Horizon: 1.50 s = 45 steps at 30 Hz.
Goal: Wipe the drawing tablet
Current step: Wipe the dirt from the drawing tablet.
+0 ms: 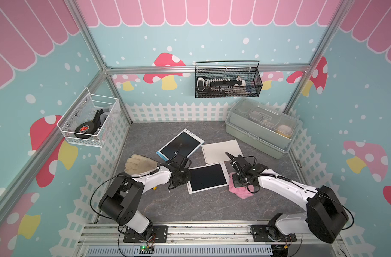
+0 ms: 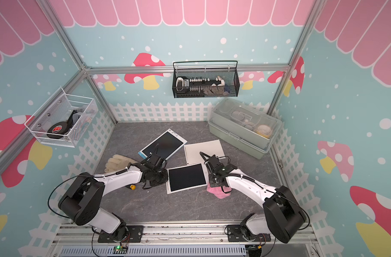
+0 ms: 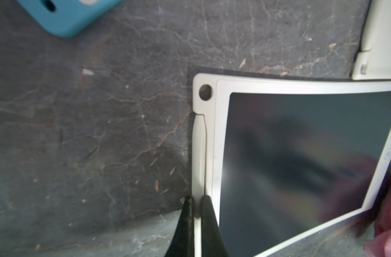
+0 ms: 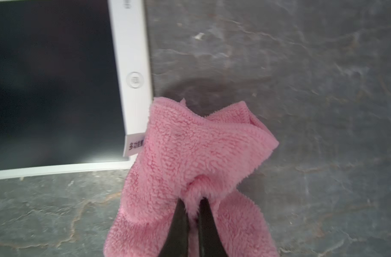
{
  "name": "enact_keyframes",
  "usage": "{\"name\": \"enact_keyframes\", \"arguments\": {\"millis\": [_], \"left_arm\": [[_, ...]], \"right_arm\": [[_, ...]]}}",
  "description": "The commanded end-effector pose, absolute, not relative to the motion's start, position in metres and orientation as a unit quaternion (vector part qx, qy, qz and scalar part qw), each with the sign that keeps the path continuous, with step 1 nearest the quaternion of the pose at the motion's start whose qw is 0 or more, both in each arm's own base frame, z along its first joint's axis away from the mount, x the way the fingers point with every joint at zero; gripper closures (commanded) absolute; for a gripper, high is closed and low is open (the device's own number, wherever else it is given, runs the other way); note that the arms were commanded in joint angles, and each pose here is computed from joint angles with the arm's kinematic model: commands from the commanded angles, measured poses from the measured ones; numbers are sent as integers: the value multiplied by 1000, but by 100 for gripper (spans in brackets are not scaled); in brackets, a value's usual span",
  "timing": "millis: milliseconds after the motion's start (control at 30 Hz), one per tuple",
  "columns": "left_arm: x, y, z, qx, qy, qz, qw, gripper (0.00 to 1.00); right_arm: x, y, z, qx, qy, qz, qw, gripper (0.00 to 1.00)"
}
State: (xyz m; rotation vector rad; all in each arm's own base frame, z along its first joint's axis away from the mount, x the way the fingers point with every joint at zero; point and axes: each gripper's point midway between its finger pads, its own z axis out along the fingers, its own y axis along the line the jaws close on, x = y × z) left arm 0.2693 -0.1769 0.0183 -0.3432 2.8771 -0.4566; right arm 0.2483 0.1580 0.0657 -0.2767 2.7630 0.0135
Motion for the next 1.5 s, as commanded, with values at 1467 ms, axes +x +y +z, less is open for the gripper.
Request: {"name": "enact_keyframes", "arguments": {"millis": [1467], "left_arm": [[219,-143,-23,-127,989,-69,10,96]], "right_arm": [[249,181,56,-147,978,-30,145,100]]}}
